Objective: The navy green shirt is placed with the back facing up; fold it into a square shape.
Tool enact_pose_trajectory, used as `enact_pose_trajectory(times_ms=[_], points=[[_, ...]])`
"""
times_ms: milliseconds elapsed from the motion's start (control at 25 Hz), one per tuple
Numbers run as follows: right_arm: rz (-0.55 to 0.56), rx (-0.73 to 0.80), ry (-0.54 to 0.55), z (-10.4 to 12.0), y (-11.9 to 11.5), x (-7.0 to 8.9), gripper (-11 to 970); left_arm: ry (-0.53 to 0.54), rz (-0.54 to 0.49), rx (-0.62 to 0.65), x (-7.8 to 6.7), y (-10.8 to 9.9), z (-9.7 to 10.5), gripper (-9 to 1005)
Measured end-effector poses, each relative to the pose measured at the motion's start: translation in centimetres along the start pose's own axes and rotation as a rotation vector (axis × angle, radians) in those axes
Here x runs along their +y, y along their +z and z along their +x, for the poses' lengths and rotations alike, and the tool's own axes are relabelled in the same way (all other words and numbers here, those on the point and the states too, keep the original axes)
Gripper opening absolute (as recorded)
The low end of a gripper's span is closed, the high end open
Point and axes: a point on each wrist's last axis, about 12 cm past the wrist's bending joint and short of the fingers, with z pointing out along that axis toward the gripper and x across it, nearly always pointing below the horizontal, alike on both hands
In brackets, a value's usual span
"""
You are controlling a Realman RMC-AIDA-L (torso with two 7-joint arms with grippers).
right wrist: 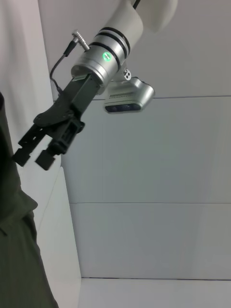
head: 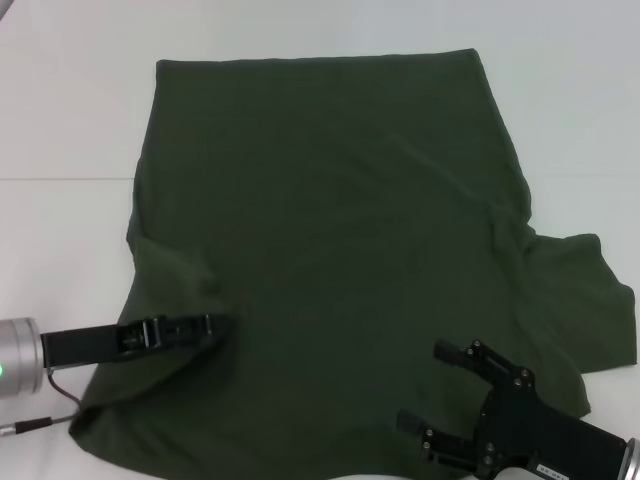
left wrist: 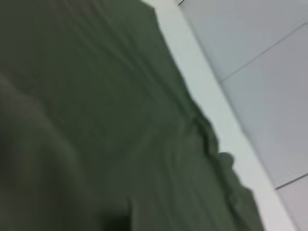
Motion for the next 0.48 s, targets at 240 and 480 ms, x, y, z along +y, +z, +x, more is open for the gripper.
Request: enact_pose_trajectory(times_ms=[240,480], points=[[-0.001,0.000,0.000,0.0,0.1,0.0,942,-0.003,0.036,-0.019,0.4,-0.4,0.3,754],[0.000,0.002,0.001,0.0,0.1,-0.1,941,0.063,-0.007,-0.040,1.0,-0.8,0.4,769]])
